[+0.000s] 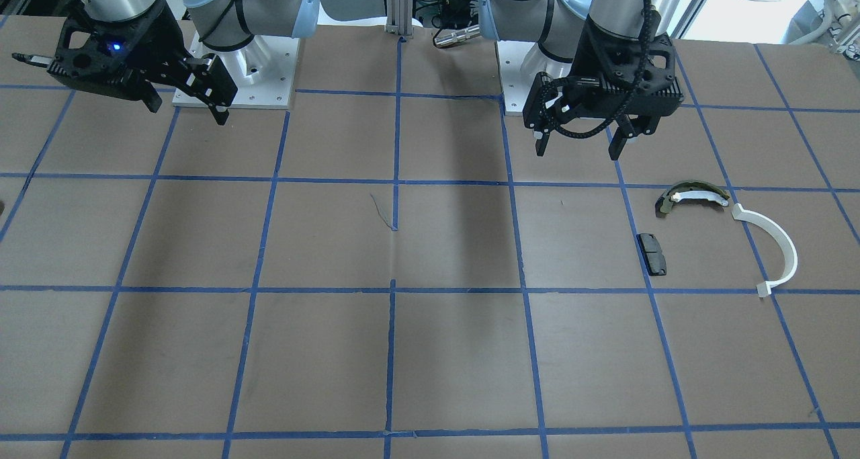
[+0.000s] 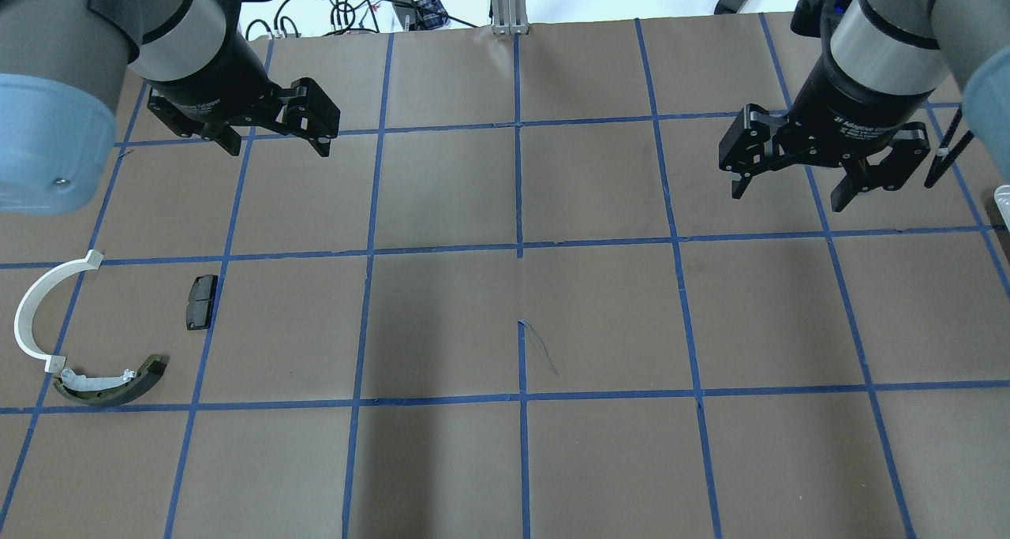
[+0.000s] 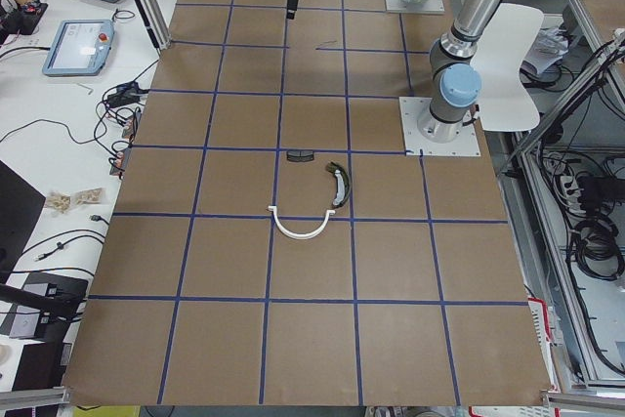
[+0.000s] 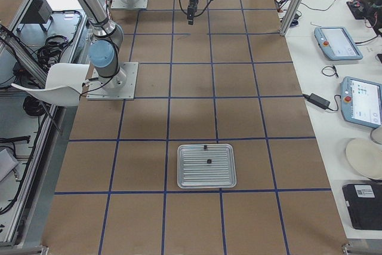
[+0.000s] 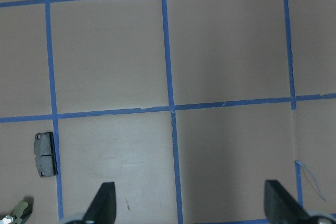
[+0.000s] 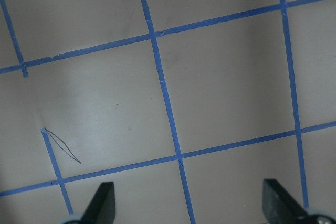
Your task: Place bearing gear from tray to pile
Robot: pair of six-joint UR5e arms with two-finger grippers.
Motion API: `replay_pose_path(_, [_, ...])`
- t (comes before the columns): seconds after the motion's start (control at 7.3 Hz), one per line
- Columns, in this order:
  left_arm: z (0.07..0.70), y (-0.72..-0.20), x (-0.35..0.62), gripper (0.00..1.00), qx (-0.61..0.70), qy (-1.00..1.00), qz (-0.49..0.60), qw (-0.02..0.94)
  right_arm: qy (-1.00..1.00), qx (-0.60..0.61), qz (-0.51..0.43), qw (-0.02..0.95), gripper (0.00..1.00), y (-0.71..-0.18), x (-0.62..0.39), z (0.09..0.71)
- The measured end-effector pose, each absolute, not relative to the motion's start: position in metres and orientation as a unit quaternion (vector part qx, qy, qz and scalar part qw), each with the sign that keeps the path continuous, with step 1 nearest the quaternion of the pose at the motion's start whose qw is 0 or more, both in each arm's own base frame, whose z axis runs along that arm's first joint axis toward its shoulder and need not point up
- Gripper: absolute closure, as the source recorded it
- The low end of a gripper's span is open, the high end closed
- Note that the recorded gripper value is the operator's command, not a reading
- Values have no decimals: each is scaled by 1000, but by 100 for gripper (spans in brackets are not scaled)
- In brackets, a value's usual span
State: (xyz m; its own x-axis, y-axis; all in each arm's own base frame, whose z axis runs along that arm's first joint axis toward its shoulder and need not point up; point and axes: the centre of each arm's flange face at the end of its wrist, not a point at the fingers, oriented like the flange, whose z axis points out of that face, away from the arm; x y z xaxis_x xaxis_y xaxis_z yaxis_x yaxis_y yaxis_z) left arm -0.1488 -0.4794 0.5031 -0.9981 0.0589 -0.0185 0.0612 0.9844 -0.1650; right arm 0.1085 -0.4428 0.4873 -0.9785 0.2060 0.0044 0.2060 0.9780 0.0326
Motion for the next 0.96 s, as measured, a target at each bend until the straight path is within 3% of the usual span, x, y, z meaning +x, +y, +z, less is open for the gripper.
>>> replay_pose_path(0.96, [503, -479, -149, 0, 30, 996, -83, 7, -994, -110, -26, 3, 0, -440, 109, 486])
